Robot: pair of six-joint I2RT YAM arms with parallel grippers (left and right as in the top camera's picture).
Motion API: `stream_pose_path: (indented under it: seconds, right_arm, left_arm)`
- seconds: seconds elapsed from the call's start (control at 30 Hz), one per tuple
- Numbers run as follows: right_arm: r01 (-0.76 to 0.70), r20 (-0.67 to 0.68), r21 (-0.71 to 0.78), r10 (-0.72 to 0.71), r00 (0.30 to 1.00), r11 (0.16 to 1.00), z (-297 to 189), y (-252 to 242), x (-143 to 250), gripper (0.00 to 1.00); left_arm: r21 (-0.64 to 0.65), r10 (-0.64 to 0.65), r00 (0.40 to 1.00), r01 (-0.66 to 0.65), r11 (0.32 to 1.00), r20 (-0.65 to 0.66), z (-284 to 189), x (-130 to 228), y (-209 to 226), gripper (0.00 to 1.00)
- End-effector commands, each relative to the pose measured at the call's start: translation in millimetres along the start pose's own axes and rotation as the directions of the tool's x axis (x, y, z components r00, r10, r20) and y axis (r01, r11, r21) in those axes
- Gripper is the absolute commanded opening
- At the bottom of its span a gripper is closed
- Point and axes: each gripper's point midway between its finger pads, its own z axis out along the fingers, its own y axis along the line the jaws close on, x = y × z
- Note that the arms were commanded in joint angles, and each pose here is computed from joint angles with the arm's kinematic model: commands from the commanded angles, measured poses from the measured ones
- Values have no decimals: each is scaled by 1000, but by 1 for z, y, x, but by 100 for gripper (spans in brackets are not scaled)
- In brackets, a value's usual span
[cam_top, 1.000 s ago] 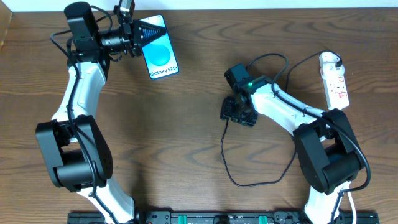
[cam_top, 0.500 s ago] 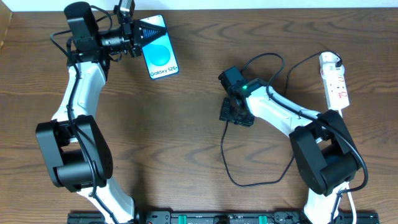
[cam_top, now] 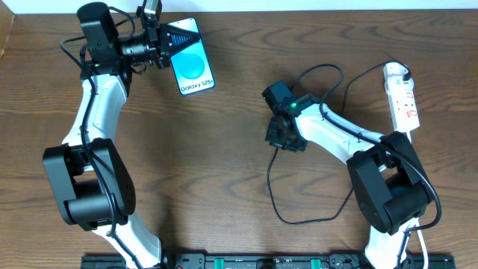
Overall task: Plug charger to phone and switch on socket
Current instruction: 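Lower the right gripper onto the black cable's connector end and grasp it, then lift the connector with the right gripper toward the phone's bottom port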
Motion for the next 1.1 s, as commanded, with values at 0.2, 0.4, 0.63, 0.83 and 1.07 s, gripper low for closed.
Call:
stream_pose_path:
  seconds: [0.2,0.4,0.63,0.83,1.07]
  right_arm:
    - [2,-30,39,-1,1000,999,19,-4,11,18]
    - [-3,-26,36,4,1000,999,19,-3,11,12]
    - [-6,-20,28,6,1000,1000,19,-1,9,4]
    - [24,-86,-191,-41,995,981,12,35,5,1]
    - [104,-130,-796,-336,933,596,-65,101,-8,1]
  left_arm:
    - [20,63,998,-62,998,-25,0,4,-22,7]
    - [20,63,998,-62,998,-25,-1,4,-22,7]
    - [20,63,998,-63,998,-25,-1,4,-22,7]
    - [20,63,998,-63,998,-24,-1,4,-22,7]
    - [19,64,998,-64,998,-21,-1,4,-22,7]
